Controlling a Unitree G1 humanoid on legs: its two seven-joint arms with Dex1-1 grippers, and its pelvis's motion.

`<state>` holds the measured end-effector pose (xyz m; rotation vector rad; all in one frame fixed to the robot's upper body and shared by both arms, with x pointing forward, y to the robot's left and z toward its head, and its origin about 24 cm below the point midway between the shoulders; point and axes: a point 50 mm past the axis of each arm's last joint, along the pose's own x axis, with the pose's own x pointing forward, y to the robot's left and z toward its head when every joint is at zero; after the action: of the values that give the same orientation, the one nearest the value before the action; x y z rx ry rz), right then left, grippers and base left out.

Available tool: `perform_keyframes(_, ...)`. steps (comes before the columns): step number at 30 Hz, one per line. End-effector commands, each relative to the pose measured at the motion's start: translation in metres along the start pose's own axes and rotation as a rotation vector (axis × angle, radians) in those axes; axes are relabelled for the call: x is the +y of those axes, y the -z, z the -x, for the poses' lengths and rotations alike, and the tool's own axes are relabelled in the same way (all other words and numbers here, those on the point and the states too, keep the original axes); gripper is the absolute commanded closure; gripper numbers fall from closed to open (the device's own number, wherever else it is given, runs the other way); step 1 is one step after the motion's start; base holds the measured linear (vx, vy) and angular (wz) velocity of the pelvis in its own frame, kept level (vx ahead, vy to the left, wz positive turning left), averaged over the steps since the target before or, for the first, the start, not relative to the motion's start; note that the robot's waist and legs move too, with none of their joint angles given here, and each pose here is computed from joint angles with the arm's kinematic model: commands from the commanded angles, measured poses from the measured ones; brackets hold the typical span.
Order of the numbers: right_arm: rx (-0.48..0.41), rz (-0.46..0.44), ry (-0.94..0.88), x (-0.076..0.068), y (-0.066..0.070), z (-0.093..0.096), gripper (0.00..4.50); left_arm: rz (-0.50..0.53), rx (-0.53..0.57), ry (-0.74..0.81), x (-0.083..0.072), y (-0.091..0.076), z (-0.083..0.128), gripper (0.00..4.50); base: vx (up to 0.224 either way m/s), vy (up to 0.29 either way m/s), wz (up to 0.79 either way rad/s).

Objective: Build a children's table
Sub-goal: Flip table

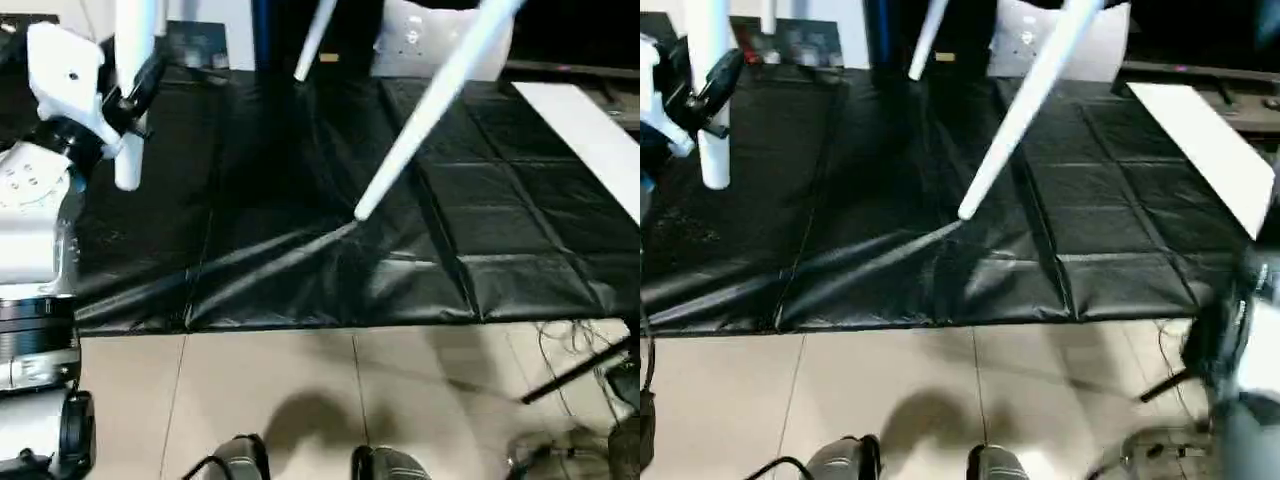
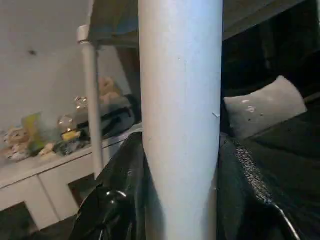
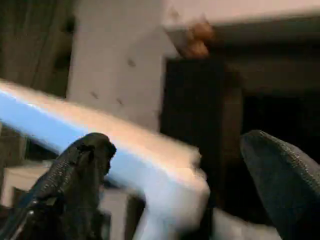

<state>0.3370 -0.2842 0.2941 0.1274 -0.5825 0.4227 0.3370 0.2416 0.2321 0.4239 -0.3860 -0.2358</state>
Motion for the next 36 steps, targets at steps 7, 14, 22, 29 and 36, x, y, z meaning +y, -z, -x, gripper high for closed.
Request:
perform_keyframes(7,0.131,-0.209,-0.044,0.017,0.068,0.035,0.0,-0.084,0.004,0.113,-0.005,-0.004,0.0,2.85,-0.023,0.012,-0.07)
perform_keyframes(14,0.208,-0.268,0.019,0.028,0.114,0.017,0.0,-0.115,0.015,0.136,0.002,-0.007,0.017,2.85,-0.019,-0.084,0.03)
perform_keyframes(22,0.221,-0.36,-0.058,0.05,0.133,-0.018,0.0,-0.132,0.009,0.261,0.002,-0.011,0.036,2.85,-0.044,-0.031,0.05)
perform_keyframes(29,0.201,-0.415,-0.228,0.076,0.134,-0.041,0.0,-0.133,0.041,0.282,0.006,-0.008,0.046,2.85,0.0,0.0,0.0)
perform_keyframes(36,0.235,-0.349,-0.37,0.091,0.136,-0.047,0.0,-0.128,0.068,0.259,0.011,-0.002,0.05,2.85,0.063,0.013,0.08)
